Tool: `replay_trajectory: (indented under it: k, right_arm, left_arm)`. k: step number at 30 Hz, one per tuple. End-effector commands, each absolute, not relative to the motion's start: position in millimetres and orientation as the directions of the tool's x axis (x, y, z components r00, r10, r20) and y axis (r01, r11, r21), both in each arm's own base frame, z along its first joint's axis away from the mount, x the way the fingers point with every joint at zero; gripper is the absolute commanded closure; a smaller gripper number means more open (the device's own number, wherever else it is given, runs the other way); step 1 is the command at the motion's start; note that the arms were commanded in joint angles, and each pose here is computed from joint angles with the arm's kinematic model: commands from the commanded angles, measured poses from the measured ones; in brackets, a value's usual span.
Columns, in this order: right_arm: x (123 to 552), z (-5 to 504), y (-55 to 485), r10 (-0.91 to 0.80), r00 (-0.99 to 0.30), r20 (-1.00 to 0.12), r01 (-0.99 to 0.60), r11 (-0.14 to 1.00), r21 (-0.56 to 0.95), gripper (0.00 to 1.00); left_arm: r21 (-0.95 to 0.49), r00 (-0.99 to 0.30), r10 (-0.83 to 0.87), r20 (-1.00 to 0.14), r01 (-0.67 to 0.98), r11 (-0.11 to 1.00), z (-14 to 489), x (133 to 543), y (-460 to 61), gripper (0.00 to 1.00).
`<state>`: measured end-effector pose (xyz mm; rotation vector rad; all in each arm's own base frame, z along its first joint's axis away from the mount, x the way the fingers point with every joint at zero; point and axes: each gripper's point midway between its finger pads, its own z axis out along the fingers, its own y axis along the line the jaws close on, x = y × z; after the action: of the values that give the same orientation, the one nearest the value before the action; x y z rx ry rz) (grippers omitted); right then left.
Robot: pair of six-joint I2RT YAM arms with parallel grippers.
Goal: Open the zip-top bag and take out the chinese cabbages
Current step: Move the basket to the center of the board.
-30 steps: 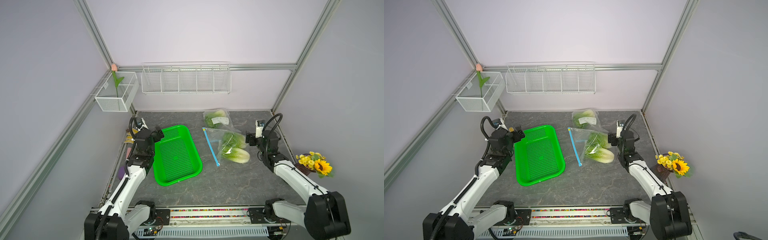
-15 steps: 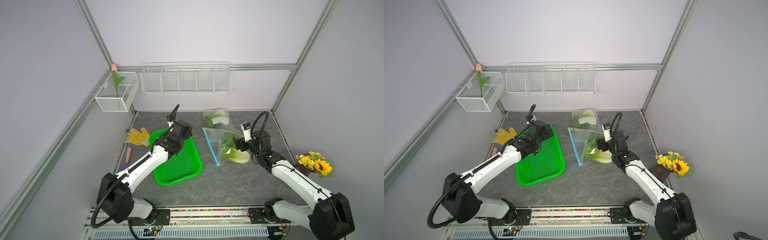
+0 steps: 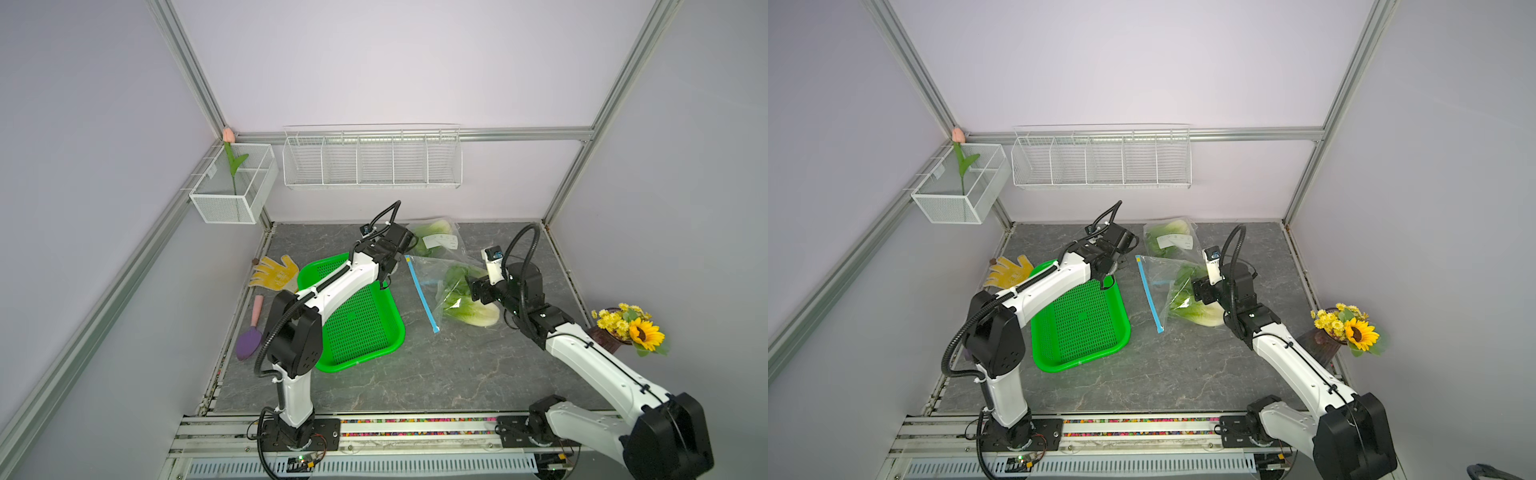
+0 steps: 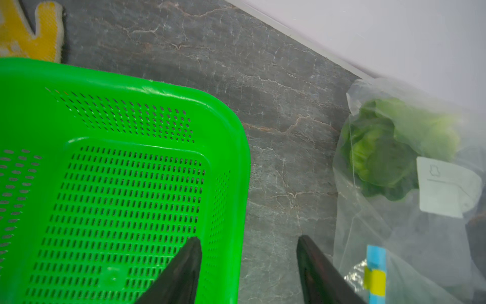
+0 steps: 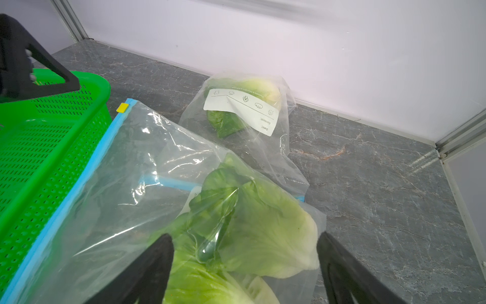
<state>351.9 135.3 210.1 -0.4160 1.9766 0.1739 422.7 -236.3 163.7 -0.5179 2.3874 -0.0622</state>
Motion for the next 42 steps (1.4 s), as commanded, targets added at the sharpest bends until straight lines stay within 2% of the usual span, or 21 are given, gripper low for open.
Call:
replay_trajectory:
  k: [1, 7, 14, 19, 26, 29, 35, 42]
  right_arm:
    - [348.9, 214.9, 138.6, -0.226, -0.361, -0.905, -0.384, 0.92, -0.077, 0.12]
    - [349.9, 210.4, 136.3, -0.247, -0.367, -0.897, -0.379, 0.92, -0.098, 0.12]
    - [350.7, 207.9, 133.3, -0.263, -0.373, -0.89, -0.37, 0.922, -0.118, 0.12]
    - [351.9, 205.3, 133.1, -0.264, -0.381, -0.886, -0.366, 0.923, -0.117, 0.12]
    - [353.4, 202.8, 134.0, -0.259, -0.393, -0.882, -0.366, 0.924, -0.109, 0.12]
    - [354.6, 202.7, 135.0, -0.259, -0.395, -0.881, -0.368, 0.924, -0.106, 0.12]
    - [356.8, 200.3, 137.3, -0.245, -0.405, -0.881, -0.368, 0.926, -0.089, 0.12]
    - [358.4, 198.0, 139.4, -0.238, -0.415, -0.878, -0.37, 0.926, -0.077, 0.12]
  left_arm:
    - [-0.052, -0.751, -0.369, -0.548, -0.41, 0.911, 141.7, 408.5, -224.6, 0.48]
    - [0.03, -0.804, -0.333, -0.493, -0.398, 0.917, 119.5, 409.8, -230.4, 0.6]
    - [0.056, -0.816, -0.31, -0.488, -0.383, 0.922, 112.9, 410.9, -230.7, 0.78]
    - [0.087, -0.832, -0.256, -0.492, -0.34, 0.937, 115.2, 413.5, -230.3, 0.87]
    - [0.228, -0.851, -0.037, -0.525, -0.182, 0.957, 129.7, 428.7, -220.2, 0.92]
    - [0.248, -0.855, 0.021, -0.518, -0.127, 0.96, 131.8, 438.1, -213.6, 0.92]
    - [0.201, -0.866, 0.072, -0.496, -0.034, 0.979, 124.0, 467.7, -206.5, 0.91]
    - [0.326, -0.811, 0.242, -0.533, 0.067, 0.943, 128.0, 503.8, -206.1, 0.89]
